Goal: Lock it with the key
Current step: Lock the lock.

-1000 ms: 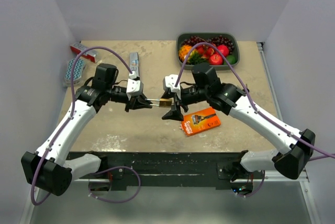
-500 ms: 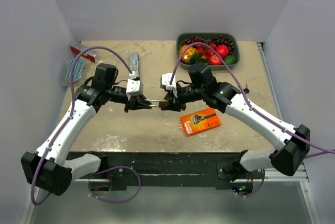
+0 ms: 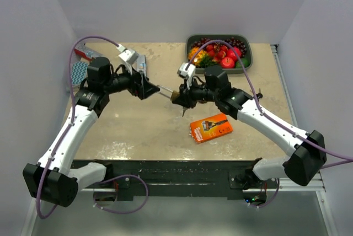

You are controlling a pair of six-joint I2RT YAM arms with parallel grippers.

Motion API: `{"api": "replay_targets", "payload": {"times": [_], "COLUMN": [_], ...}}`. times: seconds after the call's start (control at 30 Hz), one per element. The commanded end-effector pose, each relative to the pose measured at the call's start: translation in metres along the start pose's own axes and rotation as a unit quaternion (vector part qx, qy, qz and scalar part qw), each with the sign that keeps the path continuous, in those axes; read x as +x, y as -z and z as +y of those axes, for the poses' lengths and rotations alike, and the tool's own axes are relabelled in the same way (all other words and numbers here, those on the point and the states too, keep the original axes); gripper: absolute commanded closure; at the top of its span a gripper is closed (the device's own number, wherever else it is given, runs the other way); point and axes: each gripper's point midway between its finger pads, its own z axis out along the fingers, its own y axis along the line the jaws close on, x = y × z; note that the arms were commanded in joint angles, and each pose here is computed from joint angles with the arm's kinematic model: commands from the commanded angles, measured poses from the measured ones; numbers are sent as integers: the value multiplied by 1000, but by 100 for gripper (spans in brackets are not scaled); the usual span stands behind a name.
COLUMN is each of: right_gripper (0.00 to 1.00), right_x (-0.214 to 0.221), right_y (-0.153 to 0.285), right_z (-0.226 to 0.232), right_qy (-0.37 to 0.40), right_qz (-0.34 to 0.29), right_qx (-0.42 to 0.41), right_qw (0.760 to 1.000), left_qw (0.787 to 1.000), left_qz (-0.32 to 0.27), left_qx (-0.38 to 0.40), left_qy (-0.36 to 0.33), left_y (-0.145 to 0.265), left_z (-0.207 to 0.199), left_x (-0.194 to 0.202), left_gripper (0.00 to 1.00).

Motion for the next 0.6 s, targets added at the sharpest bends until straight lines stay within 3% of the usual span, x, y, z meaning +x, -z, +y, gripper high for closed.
{"api": "replay_targets", "payload": {"times": [0.0,0.03,0.07,0.23,0.57], "right_gripper": [100,100,100,100,100], "right_x": [-86,-91,-94,-93,-104], "right_y": [14,13,8,-9,-33], "right_z": [-44,-47,-51,-72,-70], "right_qy": [-75,-84,-106,-168,-172], "right_qz": [-176,-191,-203,-215,-220], "right_qx": [104,110,113,147,138], "right_qw": [976,972,967,951,950], "left_qw": [958,950,928,896,881], "left_qz": [-100,-114,-116,-117,-77], "left_qx": [-108,-100,-103,-105,-127], "left_qy": [247,272,337,416,448], "left_y": [5,5,5,-6,-32], "left_z": [36,37,44,56,53], "left_x": [-43,-46,-37,-25,-4], "left_gripper": [1,1,1,1,1]}}
